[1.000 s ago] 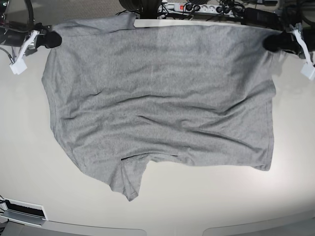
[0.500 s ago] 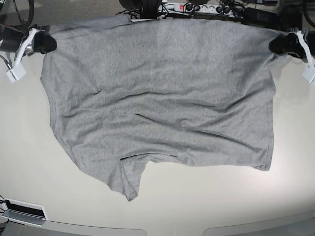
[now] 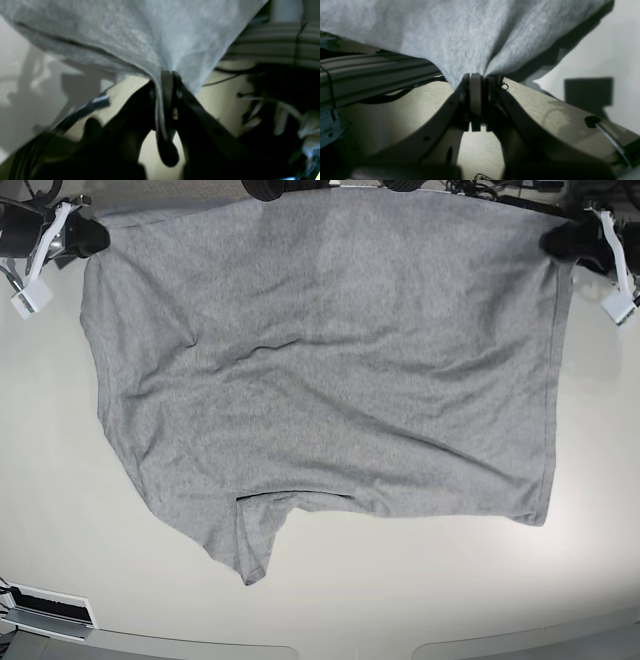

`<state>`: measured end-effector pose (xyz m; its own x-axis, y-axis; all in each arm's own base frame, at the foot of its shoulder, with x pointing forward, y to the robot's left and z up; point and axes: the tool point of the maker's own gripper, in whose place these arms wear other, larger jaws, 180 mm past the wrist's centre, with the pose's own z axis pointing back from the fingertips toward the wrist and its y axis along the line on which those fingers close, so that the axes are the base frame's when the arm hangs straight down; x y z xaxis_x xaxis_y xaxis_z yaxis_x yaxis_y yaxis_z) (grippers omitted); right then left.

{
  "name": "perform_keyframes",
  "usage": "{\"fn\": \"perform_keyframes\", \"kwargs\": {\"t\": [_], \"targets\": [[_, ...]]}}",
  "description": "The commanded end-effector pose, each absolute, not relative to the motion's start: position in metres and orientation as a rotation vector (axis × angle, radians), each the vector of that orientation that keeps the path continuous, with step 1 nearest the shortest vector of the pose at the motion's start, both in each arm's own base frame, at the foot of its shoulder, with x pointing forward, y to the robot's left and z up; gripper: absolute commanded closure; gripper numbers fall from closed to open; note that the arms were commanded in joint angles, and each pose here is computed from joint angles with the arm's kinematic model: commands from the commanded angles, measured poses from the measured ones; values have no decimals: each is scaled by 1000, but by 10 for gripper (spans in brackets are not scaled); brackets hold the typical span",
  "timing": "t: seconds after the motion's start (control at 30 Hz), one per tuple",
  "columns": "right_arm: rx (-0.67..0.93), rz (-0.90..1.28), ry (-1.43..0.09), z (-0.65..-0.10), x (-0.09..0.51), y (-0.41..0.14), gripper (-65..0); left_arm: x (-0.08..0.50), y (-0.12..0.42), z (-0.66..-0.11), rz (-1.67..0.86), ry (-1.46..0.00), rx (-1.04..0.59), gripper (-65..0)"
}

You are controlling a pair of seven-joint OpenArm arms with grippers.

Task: Layout the t-shirt on the table in an organized manner, then fold the t-shirt properly
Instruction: 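Fold the held collar edge over onto the shirt body with both grippers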

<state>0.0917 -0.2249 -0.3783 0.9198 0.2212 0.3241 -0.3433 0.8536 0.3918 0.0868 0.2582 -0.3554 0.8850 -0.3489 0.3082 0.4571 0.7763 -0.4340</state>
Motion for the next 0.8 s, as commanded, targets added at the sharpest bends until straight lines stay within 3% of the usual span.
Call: {"fn": "perform_keyframes", "kwargs": {"t": [0.0,0.53,0.77], "targets": [[454,322,-289,-372,95,-227,0,90,263,-349,-462,-224,-511,0],[450,344,-262,-371,89,-225,0,89,289,-318,-352,-285,-501,0],[460,329,-342,-365,104,-222,0,117,280,-304,-303,-456,-545,0]]}}
